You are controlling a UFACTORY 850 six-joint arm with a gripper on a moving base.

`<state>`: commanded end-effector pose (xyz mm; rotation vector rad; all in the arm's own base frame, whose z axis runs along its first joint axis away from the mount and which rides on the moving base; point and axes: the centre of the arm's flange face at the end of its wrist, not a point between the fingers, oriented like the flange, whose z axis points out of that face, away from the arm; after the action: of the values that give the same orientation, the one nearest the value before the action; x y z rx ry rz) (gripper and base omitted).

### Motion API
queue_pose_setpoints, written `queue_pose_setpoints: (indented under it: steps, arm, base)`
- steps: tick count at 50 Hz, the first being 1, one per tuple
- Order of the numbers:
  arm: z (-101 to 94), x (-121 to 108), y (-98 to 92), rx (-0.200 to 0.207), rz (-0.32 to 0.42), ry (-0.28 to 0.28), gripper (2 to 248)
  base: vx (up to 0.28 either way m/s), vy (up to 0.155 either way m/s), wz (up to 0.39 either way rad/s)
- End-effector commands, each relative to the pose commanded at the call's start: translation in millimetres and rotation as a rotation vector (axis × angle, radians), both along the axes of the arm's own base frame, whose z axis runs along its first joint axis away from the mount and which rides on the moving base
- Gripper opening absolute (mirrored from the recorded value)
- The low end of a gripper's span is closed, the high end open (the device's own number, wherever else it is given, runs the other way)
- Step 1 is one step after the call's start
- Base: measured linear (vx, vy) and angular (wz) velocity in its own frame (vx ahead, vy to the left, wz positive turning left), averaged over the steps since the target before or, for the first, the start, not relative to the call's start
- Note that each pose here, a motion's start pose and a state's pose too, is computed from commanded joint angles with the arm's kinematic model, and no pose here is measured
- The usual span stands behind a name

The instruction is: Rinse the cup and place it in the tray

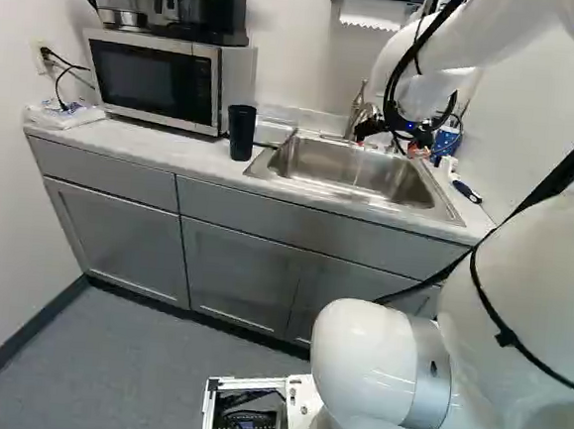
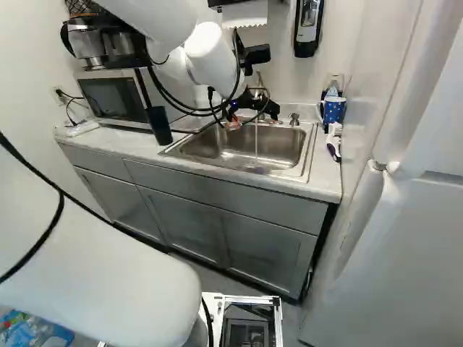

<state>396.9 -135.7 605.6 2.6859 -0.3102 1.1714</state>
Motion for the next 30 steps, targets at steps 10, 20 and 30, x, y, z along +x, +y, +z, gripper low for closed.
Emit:
queue_pose_setpoints:
  steps: [10,20,30]
  arm:
    - [-0.1,0.0,2.2,0.0,0.005,0.0,247]
    - [-0.1,3.3,12.6,0.0,0.031,0.0,247]
    - [0.2,10.2,27.1,0.0,0.069,0.001,247]
  base:
    - [0.0,0.0,0.0]
    - [0.0,0.0,0.0]
    - [0.0,0.0,0.0]
